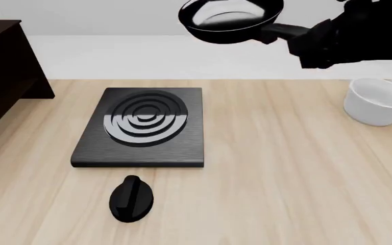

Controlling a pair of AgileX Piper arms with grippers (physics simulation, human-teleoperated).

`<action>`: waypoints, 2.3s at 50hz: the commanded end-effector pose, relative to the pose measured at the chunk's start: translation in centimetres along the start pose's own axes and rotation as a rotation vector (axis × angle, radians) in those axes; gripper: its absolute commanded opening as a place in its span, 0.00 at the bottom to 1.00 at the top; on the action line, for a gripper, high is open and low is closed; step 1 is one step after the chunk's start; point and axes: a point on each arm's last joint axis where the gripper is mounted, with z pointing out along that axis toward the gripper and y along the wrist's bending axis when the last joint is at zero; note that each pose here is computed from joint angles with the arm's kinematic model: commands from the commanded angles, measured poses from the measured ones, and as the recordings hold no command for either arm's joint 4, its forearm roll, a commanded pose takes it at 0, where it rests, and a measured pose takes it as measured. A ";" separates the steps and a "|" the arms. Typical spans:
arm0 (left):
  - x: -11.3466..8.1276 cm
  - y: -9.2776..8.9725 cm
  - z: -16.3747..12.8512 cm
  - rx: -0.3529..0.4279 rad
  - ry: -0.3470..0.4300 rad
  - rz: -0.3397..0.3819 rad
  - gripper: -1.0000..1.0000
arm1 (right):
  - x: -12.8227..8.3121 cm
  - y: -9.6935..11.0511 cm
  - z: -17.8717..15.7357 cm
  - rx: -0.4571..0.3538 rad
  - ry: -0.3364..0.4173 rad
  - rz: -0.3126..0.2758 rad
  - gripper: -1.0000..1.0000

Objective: Put the frying pan on the cabinet shelf.

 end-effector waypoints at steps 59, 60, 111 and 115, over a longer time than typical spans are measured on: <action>1.9 -0.5 4.2 0.204 -0.016 -0.478 1.00 | -9.6 14.9 3.0 -0.431 -0.313 -0.237 0.00; 1.9 -0.5 4.1 0.209 -0.021 -0.491 1.00 | -9.7 15.1 2.9 -0.437 -0.317 -0.238 0.00; 2.7 0.2 3.7 0.201 -0.025 -0.523 1.00 | -8.7 20.1 2.3 -0.571 -0.346 -0.235 0.00; 2.7 0.2 3.7 0.198 -0.026 -0.525 1.00 | -8.5 20.5 2.4 -0.578 -0.345 -0.241 0.00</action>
